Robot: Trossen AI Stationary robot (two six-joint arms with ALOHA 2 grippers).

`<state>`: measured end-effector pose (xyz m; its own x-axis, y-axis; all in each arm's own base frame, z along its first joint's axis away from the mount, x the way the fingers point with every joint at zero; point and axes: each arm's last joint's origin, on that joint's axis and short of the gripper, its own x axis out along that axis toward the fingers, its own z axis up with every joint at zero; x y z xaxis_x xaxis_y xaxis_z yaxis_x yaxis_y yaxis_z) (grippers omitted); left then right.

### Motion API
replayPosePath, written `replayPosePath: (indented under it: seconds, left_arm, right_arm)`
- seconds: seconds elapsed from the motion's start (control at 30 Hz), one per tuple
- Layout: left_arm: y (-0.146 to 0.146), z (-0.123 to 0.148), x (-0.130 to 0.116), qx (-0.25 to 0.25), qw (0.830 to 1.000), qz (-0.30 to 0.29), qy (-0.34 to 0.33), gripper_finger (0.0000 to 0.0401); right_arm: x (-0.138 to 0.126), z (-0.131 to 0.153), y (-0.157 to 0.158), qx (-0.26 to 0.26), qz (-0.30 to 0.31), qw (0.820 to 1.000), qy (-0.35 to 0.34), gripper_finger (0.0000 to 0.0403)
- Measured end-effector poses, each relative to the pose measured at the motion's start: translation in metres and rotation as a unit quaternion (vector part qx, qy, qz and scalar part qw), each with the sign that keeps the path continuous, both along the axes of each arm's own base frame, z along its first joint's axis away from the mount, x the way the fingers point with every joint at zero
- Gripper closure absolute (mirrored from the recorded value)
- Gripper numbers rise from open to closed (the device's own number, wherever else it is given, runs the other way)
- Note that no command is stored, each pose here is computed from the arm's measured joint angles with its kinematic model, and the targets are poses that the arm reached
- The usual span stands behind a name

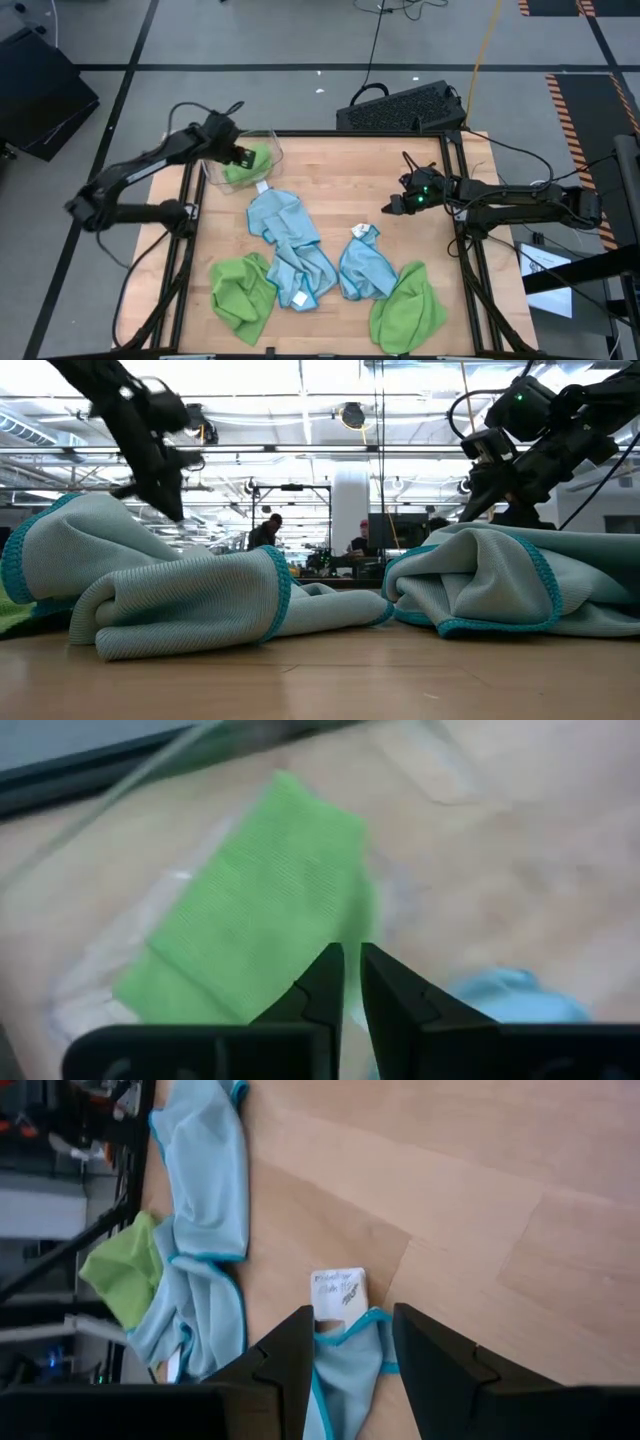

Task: Fold microfiber towels
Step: Fold the left green microfiber cloth

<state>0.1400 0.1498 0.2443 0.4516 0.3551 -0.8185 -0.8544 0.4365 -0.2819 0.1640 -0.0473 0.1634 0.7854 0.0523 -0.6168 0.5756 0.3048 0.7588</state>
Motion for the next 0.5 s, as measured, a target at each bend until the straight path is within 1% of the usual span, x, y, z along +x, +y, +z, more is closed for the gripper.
replayPosePath:
  seconds: [0.13,0.23,0.3,0.37,0.5]
  left_arm:
    - [-0.038,0.022,-0.005,-0.009,0.998,-0.033,-0.050,0.0359]
    - [-0.068,0.031,-0.004,-0.034,0.994,-0.057,-0.086,0.0358]
    - [-0.087,0.036,0.000,-0.056,0.989,-0.084,-0.109,0.0358]
    - [-0.106,0.041,0.006,-0.079,0.984,-0.112,-0.114,0.0358]
    - [-0.138,0.051,0.024,-0.097,0.980,-0.143,-0.094,0.0359]
  right_arm:
    - [0.000,0.000,0.001,-0.012,0.036,0.999,-0.006,0.0273]
    - [0.000,0.000,0.002,-0.025,0.058,0.998,-0.008,0.0273]
    - [0.000,0.000,0.002,-0.038,0.068,0.997,-0.008,0.0273]
    - [0.000,0.000,0.002,-0.050,0.081,0.995,-0.011,0.0273]
    - [-0.001,0.000,0.004,-0.057,0.122,0.991,-0.020,0.0273]
